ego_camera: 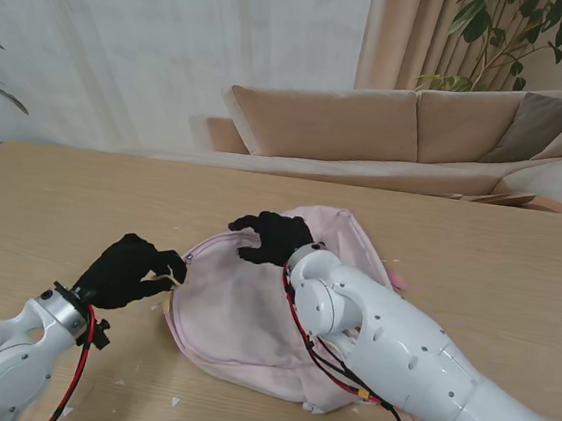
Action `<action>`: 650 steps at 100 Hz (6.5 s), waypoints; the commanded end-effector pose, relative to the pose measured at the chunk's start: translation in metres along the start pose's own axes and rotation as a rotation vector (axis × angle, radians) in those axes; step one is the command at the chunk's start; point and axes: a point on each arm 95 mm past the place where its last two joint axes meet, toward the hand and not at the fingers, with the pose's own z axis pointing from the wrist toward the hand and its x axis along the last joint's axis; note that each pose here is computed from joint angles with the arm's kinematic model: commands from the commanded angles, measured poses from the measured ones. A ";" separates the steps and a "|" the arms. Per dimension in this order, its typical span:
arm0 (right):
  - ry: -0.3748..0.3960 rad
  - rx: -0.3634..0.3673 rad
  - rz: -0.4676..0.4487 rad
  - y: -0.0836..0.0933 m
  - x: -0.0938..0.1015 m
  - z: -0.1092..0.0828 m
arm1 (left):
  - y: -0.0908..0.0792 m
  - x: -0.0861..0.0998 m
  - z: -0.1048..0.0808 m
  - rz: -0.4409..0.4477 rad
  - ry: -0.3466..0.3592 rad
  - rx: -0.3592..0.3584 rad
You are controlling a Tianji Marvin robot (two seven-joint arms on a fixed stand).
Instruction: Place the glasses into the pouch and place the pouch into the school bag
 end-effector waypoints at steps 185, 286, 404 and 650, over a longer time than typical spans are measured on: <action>-0.267 0.014 0.236 0.030 -0.026 0.054 | 0.026 0.013 -0.018 -0.011 0.067 -0.130; -0.047 0.011 -0.032 0.021 -0.024 0.034 | 0.012 0.011 0.007 -0.024 0.065 -0.083; 0.151 0.056 -0.253 -0.004 0.010 0.075 | 0.001 0.020 -0.005 -0.029 0.133 -0.047; 0.190 0.039 -0.346 0.017 -0.013 0.050 | 0.018 0.025 0.002 -0.044 0.140 -0.119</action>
